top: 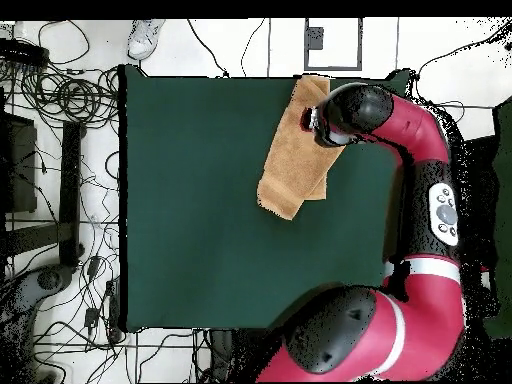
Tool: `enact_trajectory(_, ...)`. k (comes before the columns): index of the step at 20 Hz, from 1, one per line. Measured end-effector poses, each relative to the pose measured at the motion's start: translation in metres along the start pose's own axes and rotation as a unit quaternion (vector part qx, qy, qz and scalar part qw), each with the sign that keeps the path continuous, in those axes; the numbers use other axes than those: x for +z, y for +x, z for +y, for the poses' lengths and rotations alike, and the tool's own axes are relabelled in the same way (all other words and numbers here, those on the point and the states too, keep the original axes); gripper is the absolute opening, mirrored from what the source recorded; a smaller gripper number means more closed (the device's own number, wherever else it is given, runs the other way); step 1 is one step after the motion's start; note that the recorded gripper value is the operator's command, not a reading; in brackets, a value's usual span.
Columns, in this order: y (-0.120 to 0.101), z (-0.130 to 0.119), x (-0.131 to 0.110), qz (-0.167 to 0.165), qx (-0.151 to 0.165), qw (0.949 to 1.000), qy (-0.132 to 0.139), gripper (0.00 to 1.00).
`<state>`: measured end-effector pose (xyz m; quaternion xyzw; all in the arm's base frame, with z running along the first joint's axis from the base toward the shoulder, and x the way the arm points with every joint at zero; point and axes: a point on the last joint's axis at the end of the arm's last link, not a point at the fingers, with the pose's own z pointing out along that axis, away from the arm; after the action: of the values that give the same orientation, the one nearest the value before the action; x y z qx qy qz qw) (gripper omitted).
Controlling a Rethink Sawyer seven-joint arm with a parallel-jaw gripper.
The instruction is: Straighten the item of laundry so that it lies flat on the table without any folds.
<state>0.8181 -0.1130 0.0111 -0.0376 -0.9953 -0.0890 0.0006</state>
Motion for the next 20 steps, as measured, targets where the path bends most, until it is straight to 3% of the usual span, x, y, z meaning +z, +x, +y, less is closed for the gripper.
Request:
enact_trajectory(4, -0.002, -0.021, -0.005, -0.013, -0.086, 0.9959, -0.025, 1.0)
enact_trajectory(11, -0.005, -0.034, -0.01, -0.026, -0.17, 0.9845, -0.033, 1.0)
enact_trajectory(20, -0.007, -0.01, -0.003, -0.022, -0.193, 0.9803, -0.034, 1.0)
